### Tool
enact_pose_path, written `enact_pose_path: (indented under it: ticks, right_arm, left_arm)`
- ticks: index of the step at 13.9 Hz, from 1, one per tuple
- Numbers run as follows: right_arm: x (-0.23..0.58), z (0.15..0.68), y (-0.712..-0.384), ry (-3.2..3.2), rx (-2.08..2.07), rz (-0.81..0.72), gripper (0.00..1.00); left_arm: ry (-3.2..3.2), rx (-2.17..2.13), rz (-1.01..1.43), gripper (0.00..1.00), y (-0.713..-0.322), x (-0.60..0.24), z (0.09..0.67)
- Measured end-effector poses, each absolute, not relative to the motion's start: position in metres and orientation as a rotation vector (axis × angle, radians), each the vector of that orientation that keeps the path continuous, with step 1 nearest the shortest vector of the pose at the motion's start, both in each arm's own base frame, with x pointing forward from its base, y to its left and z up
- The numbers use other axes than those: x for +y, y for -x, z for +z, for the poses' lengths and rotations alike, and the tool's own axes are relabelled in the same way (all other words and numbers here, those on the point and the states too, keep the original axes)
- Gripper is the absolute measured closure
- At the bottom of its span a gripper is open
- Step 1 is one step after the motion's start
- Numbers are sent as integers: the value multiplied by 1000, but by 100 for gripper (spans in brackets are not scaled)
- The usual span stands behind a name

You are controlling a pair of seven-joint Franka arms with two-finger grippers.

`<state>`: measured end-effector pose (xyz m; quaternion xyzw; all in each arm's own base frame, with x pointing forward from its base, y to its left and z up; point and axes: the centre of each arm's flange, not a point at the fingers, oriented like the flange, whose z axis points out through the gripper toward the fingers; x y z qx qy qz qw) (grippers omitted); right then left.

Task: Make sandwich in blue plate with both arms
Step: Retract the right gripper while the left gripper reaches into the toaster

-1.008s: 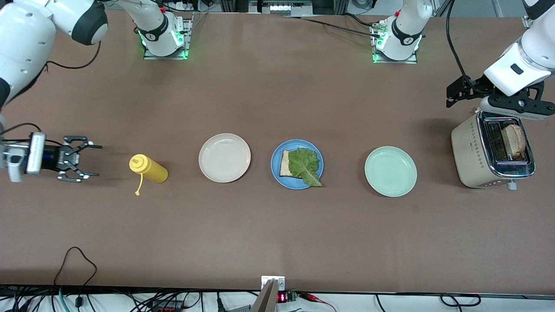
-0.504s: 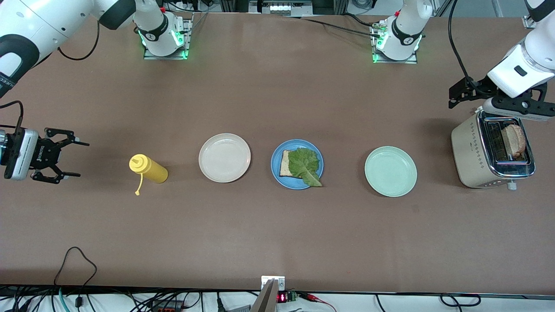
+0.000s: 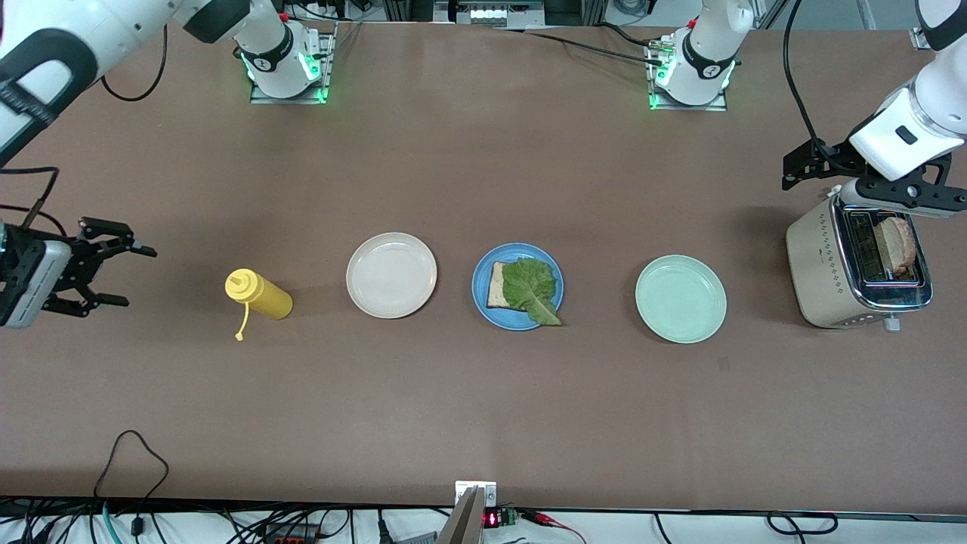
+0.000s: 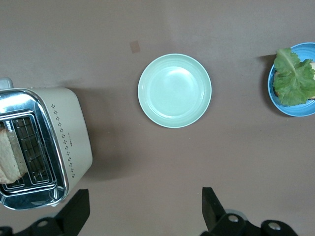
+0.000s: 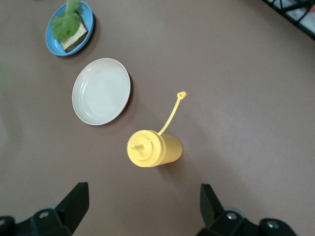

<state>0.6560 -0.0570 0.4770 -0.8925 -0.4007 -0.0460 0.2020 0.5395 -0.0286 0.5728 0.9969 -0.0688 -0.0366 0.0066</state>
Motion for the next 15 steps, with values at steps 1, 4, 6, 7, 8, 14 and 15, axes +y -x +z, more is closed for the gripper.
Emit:
enact_pose_path:
  ticks: [1,4,6,7,8,14,15]
  right_arm:
    - [-42,482,-657,2532,-1066,-91,0]
    - [-14,483,-665,2640,-945,33,0]
    - [1,478,-673,2713,-895,104,0]
    - [8,479,-675,2743,-882,124,0]
    - [14,485,-675,2776,-871,135,0]
    - [46,553,-648,2960,-620,139,0]
    - [45,558,-644,2977,-564,129,0]
  left_arm:
    - [-3118,-215,-118,0,-542,-29,573]
    - [-3115,-225,-135,0,-547,-32,569]
    - [-3113,-234,-155,0,-548,-35,567]
    - [-3112,-235,-162,0,-548,-36,566]
    - [-3112,-235,-164,0,-549,-35,566]
    - [-3104,-227,-215,0,-568,-32,562]
    - [-3102,-227,-220,0,-571,-32,561]
